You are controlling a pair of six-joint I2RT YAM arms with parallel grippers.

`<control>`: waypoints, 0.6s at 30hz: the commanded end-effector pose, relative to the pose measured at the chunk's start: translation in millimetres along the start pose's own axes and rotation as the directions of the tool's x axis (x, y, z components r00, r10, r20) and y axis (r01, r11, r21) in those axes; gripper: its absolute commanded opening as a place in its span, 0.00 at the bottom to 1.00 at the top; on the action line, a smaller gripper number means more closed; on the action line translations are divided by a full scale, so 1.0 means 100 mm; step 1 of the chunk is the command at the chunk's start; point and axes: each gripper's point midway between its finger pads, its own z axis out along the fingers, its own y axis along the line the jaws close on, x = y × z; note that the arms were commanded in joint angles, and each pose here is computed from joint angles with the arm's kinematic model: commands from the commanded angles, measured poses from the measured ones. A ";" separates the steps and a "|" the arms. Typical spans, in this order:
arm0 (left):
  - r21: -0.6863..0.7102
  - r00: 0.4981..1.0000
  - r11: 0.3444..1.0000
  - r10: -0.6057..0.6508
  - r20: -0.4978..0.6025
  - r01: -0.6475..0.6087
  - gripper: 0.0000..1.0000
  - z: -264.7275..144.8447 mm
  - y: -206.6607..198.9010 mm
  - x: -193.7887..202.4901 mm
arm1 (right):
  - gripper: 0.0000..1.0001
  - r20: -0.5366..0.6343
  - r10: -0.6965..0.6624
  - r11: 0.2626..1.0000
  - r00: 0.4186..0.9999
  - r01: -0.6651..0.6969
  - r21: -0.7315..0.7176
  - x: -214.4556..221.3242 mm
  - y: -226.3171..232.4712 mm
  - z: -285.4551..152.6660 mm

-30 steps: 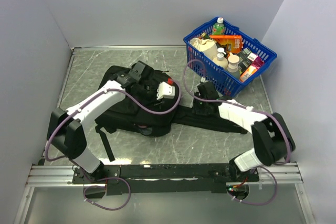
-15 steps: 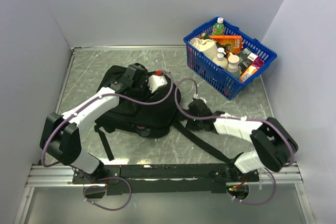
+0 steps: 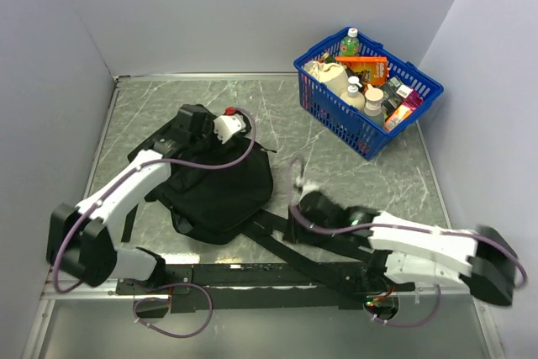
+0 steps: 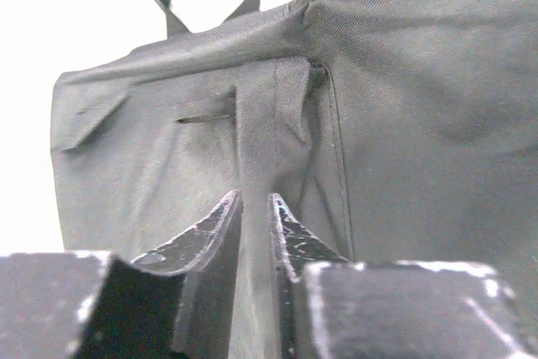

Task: Pack the student bag
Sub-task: Adjust the student bag at the center of the board.

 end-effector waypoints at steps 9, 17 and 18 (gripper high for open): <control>0.181 0.991 0.982 0.019 0.135 -0.043 0.16 -0.44 -0.22 -0.43 | 0.49 0.460 -0.360 0.931 0.812 0.280 0.235 -2.45 -0.19 -0.55; 0.268 0.982 0.963 -0.040 0.182 -0.011 0.39 -0.51 -0.35 -0.63 | 0.61 0.268 -0.657 0.750 0.705 0.574 0.328 -2.58 -0.39 0.02; 0.270 0.983 0.963 -0.040 0.178 -0.010 0.41 -0.49 -0.36 -0.61 | 0.62 0.254 -0.673 0.734 0.694 0.589 0.337 -2.54 -0.45 0.05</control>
